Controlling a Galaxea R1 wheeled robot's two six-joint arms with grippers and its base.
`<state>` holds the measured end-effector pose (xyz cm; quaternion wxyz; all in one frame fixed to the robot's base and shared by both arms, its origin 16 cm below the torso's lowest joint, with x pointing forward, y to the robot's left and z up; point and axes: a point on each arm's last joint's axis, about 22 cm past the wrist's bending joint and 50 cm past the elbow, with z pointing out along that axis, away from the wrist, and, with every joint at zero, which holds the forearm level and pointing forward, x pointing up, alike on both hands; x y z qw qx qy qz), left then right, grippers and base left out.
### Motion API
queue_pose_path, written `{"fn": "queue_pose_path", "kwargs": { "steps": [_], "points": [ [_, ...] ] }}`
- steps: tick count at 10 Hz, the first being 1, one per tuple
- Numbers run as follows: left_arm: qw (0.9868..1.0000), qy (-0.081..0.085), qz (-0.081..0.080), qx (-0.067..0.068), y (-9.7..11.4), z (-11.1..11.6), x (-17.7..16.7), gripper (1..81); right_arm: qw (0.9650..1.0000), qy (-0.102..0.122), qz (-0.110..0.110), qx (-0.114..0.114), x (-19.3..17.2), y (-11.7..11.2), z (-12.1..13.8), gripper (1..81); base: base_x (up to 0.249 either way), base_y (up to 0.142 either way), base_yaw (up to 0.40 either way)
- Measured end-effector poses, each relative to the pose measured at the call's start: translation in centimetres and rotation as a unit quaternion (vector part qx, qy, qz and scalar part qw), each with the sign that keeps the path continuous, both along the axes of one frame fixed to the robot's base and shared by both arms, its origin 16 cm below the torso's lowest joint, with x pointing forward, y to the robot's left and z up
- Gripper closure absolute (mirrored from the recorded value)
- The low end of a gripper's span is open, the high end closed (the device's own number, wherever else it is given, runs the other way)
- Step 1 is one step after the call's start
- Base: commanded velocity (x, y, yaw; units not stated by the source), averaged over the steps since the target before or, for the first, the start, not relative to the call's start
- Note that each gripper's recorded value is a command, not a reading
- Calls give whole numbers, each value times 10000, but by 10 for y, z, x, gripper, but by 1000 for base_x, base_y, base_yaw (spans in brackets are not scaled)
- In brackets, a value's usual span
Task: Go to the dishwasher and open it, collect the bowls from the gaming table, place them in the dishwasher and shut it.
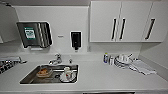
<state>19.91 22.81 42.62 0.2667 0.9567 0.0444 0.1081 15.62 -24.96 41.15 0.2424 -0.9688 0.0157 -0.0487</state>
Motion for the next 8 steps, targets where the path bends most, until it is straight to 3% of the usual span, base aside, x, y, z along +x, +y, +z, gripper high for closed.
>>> {"fn": "queue_pose_path", "kwargs": {
  "steps": [3,8],
  "points": [
    [9999,-138,13,25,3,-15,20,10,9999,-149,-10,-35,23,-5,-16,10,0,0,0],
    [9990,-443,15,23,3,-44,55,10,9978,-641,55,152,94,25,-39,10,0,0,0]
  ]
}}
